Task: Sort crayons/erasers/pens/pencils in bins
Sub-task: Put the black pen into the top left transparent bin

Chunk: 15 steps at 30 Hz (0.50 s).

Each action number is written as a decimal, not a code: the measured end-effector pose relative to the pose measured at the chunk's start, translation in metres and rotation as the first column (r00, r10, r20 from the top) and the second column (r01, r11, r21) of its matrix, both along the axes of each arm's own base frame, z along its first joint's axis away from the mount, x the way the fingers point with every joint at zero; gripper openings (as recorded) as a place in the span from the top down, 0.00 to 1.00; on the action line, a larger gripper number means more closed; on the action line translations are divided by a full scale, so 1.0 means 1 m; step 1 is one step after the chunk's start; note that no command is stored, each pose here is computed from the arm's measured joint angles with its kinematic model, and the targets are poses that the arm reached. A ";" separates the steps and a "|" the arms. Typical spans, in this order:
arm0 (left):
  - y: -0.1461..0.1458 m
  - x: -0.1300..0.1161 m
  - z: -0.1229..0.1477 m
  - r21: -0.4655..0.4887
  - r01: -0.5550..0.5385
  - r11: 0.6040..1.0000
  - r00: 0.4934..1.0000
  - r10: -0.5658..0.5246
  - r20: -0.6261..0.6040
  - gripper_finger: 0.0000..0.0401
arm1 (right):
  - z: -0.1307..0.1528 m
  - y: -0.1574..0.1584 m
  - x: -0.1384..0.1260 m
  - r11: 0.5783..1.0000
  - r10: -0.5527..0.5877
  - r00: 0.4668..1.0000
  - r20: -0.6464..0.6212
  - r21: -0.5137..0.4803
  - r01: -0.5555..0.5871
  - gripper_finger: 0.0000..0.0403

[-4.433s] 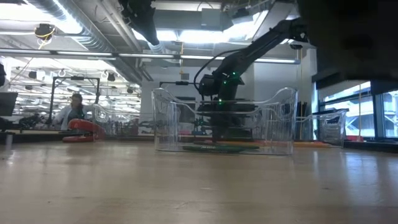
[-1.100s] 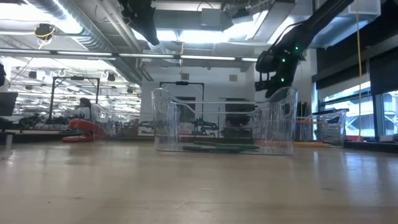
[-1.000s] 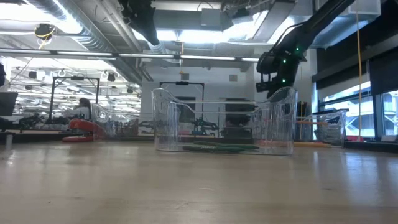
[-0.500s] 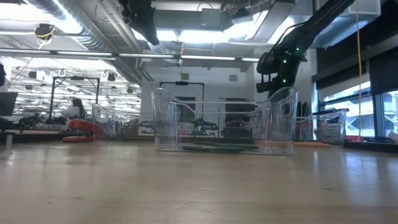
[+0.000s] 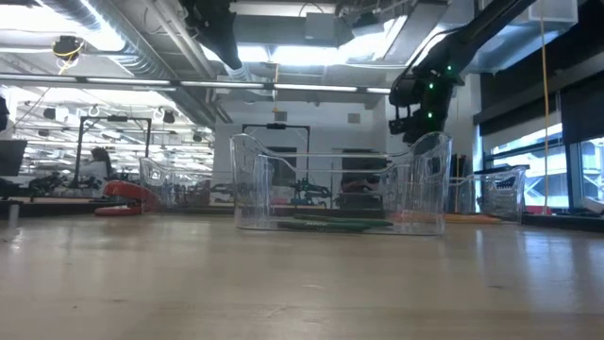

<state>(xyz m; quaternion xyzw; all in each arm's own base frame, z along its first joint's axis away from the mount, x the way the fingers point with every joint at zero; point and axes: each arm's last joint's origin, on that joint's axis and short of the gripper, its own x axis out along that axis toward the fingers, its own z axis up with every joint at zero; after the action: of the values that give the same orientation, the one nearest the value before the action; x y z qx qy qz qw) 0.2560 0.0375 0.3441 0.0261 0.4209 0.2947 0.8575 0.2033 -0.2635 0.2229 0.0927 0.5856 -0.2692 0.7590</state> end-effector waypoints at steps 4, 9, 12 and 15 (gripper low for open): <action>0.004 -0.001 0.000 -0.014 -0.038 0.999 0.999 0.038 0.015 0.80 | 0.025 0.007 0.004 0.999 0.024 0.999 0.042 -0.047 -0.022 0.69; 0.010 -0.002 0.000 -0.032 -0.085 0.996 0.996 0.086 0.035 0.80 | 0.051 0.032 0.024 0.993 0.119 0.973 0.199 -0.037 -0.114 0.69; 0.013 -0.002 0.000 -0.051 -0.122 0.991 0.991 0.124 0.053 0.80 | 0.061 0.052 0.044 0.981 0.194 0.944 0.266 -0.030 -0.193 0.69; 0.018 -0.003 0.000 -0.076 -0.163 0.984 0.982 0.169 0.078 0.80 | 0.065 0.072 0.062 0.961 0.275 0.919 0.282 -0.043 -0.275 0.69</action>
<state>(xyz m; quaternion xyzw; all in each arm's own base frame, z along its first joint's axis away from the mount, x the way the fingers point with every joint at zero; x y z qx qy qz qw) 0.2533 0.0551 0.3444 -0.0515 0.3950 0.3513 0.8473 0.2657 -0.1914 0.2883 0.0464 0.4770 -0.1445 0.8657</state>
